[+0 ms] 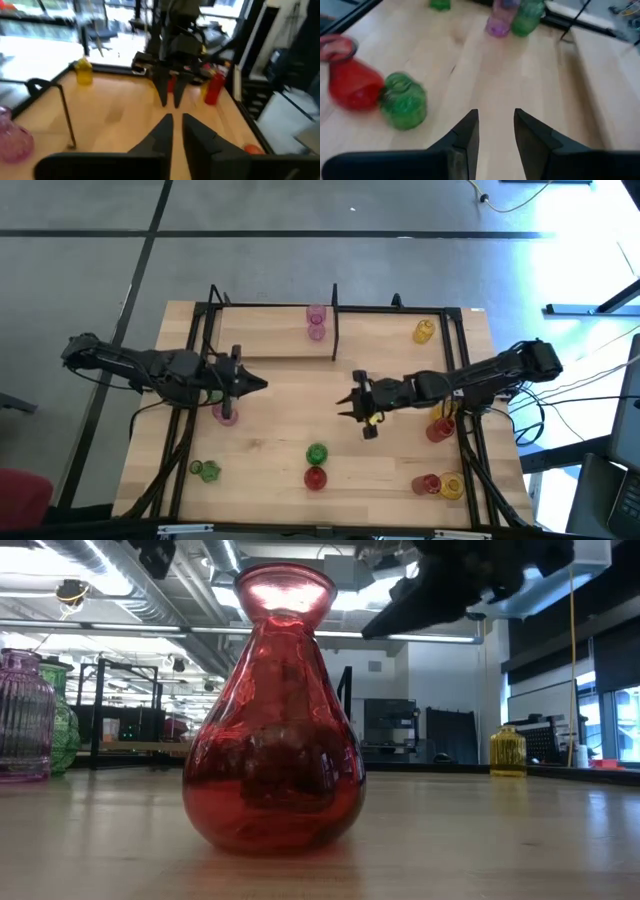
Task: Sort vases onto shelf
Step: Put the violet vase on the shelf aligned with the other violet vase
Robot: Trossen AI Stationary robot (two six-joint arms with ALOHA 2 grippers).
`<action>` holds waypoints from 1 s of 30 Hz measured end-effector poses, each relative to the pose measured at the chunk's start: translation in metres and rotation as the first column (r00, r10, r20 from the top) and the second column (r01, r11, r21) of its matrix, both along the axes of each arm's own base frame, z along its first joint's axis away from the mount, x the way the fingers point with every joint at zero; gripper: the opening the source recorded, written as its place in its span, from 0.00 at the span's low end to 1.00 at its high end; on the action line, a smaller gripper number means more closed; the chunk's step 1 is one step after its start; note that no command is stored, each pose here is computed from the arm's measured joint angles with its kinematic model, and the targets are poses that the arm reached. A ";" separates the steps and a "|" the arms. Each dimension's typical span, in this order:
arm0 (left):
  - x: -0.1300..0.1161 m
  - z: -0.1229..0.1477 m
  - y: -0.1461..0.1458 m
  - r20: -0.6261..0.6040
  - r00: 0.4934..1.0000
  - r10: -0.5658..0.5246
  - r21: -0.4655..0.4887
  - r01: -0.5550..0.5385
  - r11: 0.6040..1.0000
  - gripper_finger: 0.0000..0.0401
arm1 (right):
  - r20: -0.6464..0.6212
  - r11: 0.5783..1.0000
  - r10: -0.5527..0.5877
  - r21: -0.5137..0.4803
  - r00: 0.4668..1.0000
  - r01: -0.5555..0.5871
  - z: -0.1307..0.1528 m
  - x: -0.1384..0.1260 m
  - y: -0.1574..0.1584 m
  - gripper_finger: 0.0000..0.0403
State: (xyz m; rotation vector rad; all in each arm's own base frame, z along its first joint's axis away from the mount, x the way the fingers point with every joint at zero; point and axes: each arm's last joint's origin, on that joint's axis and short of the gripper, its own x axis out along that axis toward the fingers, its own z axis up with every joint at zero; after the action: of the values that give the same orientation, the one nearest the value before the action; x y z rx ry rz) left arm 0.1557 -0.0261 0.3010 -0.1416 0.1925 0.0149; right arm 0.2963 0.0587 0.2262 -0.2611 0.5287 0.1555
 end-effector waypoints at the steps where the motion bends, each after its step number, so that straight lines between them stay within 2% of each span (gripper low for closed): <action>1: -0.001 0.004 0.000 -0.029 1.000 -0.004 -0.009 0.004 1.000 0.13 | -0.005 1.000 0.007 0.000 1.000 -0.007 -0.002 0.000 0.002 0.27; 4: -0.004 0.017 0.001 -0.171 0.985 0.015 -0.045 -0.023 0.999 0.22 | -0.012 1.000 0.012 -0.002 1.000 -0.012 -0.004 -0.001 0.004 0.27; 7: -0.011 0.022 -0.002 -0.358 0.934 -0.006 -0.123 -0.041 0.992 0.29 | -0.009 1.000 0.006 0.005 1.000 -0.006 -0.004 -0.001 0.003 0.27; 11: -0.019 0.015 -0.011 -0.570 0.820 -0.057 -0.258 -0.113 0.960 0.30 | -0.007 1.000 0.006 0.005 1.000 -0.006 -0.004 -0.001 0.003 0.27; 14: -0.022 0.005 -0.020 -0.683 0.726 -0.083 -0.296 -0.171 0.940 0.29 | -0.003 1.000 0.001 0.014 1.000 -0.001 -0.004 0.000 0.003 0.27; 18: -0.027 -0.007 -0.028 -0.802 0.593 -0.073 -0.276 -0.260 0.926 0.29 | 0.006 1.000 -0.003 0.024 1.000 0.003 -0.004 0.001 0.004 0.27; 21: -0.030 -0.012 -0.032 -0.849 0.526 -0.059 -0.249 -0.299 0.921 0.29 | 0.005 1.000 -0.005 0.027 1.000 0.005 -0.004 0.001 0.004 0.27; 27: -0.036 -0.018 -0.035 -0.899 0.438 0.025 -0.130 -0.321 0.938 0.29 | 0.004 1.000 -0.006 0.028 1.000 0.006 -0.004 0.001 0.004 0.27; 30: -0.036 -0.021 -0.033 -0.905 0.415 0.091 -0.050 -0.316 0.947 0.29 | 0.004 1.000 -0.006 0.027 1.000 0.006 -0.004 0.001 0.004 0.27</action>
State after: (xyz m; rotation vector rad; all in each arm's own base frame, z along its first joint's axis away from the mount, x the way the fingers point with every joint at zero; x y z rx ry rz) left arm 0.1196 -0.0595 0.2801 -0.3753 1.2913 0.3348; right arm 0.2969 0.0622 0.2225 -0.2334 0.5225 0.1559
